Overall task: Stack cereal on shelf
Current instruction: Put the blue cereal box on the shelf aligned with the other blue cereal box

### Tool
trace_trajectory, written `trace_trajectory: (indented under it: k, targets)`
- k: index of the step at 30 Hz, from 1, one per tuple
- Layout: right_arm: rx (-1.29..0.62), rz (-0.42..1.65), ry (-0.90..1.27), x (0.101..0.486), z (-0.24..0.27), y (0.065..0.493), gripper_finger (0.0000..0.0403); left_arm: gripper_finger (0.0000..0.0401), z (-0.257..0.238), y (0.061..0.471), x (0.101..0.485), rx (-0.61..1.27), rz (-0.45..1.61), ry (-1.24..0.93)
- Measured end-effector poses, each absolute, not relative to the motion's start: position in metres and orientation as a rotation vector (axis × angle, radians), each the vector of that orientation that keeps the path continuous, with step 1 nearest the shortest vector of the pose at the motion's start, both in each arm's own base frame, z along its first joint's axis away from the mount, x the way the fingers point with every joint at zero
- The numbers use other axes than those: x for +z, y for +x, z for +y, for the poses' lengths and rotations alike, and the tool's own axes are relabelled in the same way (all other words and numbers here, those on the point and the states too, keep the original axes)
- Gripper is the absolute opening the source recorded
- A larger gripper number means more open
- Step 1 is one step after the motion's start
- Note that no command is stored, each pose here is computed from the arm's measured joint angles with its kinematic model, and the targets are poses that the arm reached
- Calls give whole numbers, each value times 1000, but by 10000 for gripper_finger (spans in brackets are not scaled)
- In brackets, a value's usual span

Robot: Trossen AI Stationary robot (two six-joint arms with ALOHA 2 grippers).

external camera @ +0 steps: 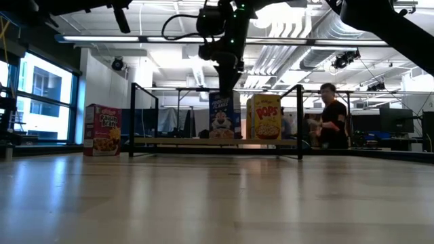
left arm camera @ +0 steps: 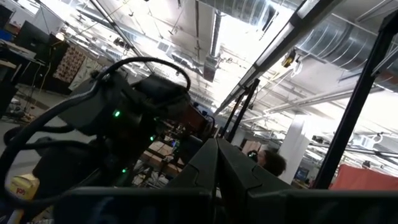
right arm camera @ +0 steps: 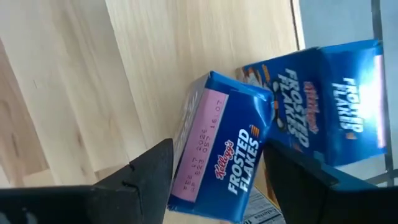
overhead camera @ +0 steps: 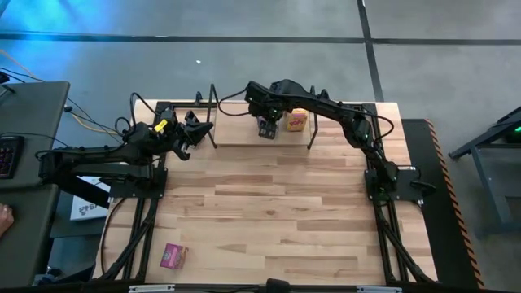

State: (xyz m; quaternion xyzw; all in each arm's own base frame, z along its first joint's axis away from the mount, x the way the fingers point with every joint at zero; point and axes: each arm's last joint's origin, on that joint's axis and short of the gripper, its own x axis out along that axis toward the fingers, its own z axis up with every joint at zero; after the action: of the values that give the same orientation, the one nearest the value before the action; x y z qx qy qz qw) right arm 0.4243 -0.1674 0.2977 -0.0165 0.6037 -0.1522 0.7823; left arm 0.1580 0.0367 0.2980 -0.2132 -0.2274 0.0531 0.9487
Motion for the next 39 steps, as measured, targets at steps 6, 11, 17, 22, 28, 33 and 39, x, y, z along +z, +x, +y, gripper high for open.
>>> trace_trajectory:
  k: [6, 11, 17, 22, 28, 33, 39]
  targets:
    - [-335, 1303, -37, 304, -169, 419, 225, 1, 37, 159, 297, 112, -449, -436]
    - [-385, 1267, 8, 319, -173, 409, 225, 1, 37, 159, 297, 112, -448, -436]
    - [-414, 1189, 127, 346, -170, 392, 224, 1, 37, 159, 297, 112, -448, -436]
    - [-355, 1197, 211, 355, -152, 382, 196, 1, 37, 159, 297, 113, -448, -436]
    - [-387, 1133, 292, 343, -121, 370, 81, 1, 37, 159, 297, 121, -445, -399]
    - [-510, 818, 527, 320, -89, 353, 12, 1, 37, 158, 297, 143, -452, -390]
    - [-608, 296, 901, 280, -47, 354, 4, 1, 38, 158, 297, 157, -465, -435]
